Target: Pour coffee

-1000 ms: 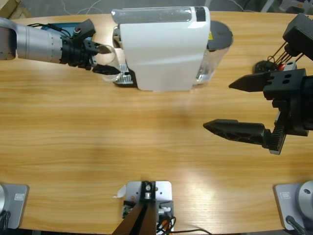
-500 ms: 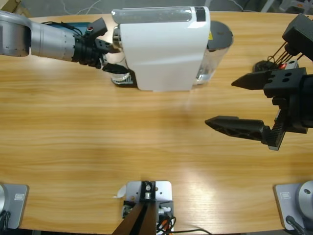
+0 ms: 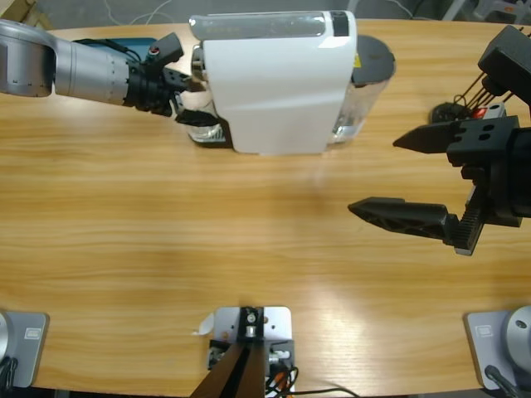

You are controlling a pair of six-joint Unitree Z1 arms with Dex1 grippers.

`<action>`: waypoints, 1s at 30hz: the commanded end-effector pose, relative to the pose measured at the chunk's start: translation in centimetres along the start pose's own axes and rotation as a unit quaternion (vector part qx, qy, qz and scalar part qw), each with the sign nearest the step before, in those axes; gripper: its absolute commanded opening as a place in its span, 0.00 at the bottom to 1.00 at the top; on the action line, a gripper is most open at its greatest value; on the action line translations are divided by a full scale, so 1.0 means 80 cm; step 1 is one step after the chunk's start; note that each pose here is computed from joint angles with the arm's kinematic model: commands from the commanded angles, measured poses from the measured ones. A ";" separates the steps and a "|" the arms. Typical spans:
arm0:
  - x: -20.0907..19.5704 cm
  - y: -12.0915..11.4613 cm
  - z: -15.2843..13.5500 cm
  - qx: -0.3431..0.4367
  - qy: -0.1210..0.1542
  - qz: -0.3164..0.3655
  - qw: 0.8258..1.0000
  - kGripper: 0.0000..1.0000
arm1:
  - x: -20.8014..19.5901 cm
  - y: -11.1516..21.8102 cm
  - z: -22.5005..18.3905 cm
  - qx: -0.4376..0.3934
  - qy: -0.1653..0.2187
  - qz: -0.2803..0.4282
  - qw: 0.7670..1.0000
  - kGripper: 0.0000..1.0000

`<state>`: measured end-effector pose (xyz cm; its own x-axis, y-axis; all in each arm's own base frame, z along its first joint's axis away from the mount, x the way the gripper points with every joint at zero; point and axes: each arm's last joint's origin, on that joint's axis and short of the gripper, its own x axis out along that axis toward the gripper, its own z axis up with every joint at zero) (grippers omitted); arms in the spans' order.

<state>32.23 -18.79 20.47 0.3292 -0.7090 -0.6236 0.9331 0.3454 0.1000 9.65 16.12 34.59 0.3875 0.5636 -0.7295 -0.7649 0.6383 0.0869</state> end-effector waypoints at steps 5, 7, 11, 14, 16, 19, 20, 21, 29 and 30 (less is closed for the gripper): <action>0.013 -0.001 -0.012 -0.015 0.014 -0.009 1.000 0.99 | -0.002 -0.002 -0.013 0.005 0.004 -0.006 1.000 1.00; 0.004 0.000 -0.014 -0.019 0.014 -0.003 1.000 0.99 | -0.002 -0.002 -0.014 0.004 0.005 -0.006 1.000 1.00; -0.024 0.000 -0.016 -0.027 0.004 0.012 1.000 0.99 | -0.003 -0.002 -0.014 0.004 0.005 -0.007 1.000 1.00; -0.044 -0.001 -0.014 -0.029 -0.005 0.024 0.999 0.99 | -0.004 -0.002 -0.012 0.005 0.002 -0.008 1.000 1.00; -0.062 -0.004 -0.011 -0.033 -0.014 0.035 0.999 0.99 | -0.005 -0.001 -0.011 0.005 0.000 -0.007 1.000 1.00; -0.085 -0.018 -0.010 -0.034 -0.023 0.040 0.998 0.99 | -0.005 -0.001 -0.009 0.004 -0.003 -0.006 1.000 1.00; -0.091 -0.024 -0.010 -0.035 -0.024 0.040 0.998 0.99 | -0.006 -0.001 -0.007 0.003 -0.005 -0.007 1.000 1.00; -0.097 -0.030 -0.011 -0.038 -0.024 0.039 0.998 0.99 | -0.007 -0.001 -0.005 0.002 -0.008 -0.006 1.000 1.00; -0.188 -0.112 -0.016 -0.064 -0.028 0.062 0.996 0.99 | -0.014 0.004 0.026 -0.038 0.001 -0.018 0.999 0.99; -0.199 -0.122 -0.016 -0.071 -0.024 0.065 0.995 0.99 | -0.013 0.003 0.034 -0.048 0.005 -0.024 0.999 0.96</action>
<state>24.50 -12.64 26.08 0.4358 -0.7074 -0.5565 0.8801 0.4644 0.0988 9.80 16.21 35.48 0.4094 0.5674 -0.7144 -0.7593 0.6461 0.0780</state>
